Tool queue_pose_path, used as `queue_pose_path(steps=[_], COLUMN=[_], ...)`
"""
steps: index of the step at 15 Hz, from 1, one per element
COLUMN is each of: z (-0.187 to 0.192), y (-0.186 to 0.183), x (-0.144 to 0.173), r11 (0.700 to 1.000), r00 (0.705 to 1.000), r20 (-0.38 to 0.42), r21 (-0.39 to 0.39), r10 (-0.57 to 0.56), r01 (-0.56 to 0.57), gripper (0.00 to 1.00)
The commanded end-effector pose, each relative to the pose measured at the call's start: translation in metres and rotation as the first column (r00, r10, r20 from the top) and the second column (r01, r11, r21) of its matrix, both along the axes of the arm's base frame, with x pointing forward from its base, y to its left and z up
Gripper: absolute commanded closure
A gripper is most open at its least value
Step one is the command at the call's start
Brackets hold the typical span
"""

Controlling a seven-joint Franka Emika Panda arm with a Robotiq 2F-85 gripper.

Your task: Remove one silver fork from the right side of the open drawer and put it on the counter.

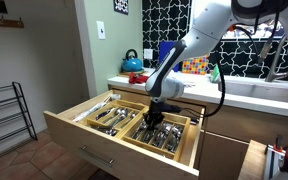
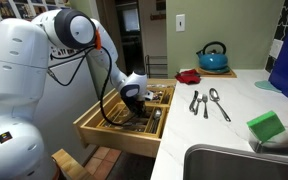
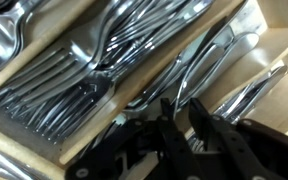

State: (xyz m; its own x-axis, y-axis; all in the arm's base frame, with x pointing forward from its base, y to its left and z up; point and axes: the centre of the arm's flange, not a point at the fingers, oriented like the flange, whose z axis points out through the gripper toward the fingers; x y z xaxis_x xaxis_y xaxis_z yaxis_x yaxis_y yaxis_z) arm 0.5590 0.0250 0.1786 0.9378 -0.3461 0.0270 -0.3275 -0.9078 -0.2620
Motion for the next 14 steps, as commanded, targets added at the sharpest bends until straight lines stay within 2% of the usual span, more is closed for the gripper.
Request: queue_pose_path(steps=[1, 5, 8, 9, 10, 11, 14], z=[-0.0077, -0.0084, -0.0077, -0.0076, -0.0076, -0.0076, -0.0033], y=[-0.0027, -0.0023, -0.0033, -0.0031, -0.0032, -0.0032, -0.0039], x=[0.0065, 0.0079, 0.0085, 0.0087, 0.0096, 0.0103, 0.0072], r11=[1.000, 1.000, 1.000, 1.000, 1.000, 1.000, 1.000], r00=[1.000, 1.000, 1.000, 1.000, 1.000, 1.000, 1.000], r20=[-0.014, -0.015, -0.013, -0.012, -0.011, -0.009, -0.011], r21=[0.001, 0.000, 0.000, 0.000, -0.002, -0.002, 0.000], r10=[-0.008, -0.010, -0.014, -0.014, -0.015, -0.016, -0.021], r01=[0.008, 0.010, 0.014, 0.014, 0.015, 0.016, 0.021], gripper=[0.73, 0.78, 0.89, 0.89, 0.96, 0.91, 0.92])
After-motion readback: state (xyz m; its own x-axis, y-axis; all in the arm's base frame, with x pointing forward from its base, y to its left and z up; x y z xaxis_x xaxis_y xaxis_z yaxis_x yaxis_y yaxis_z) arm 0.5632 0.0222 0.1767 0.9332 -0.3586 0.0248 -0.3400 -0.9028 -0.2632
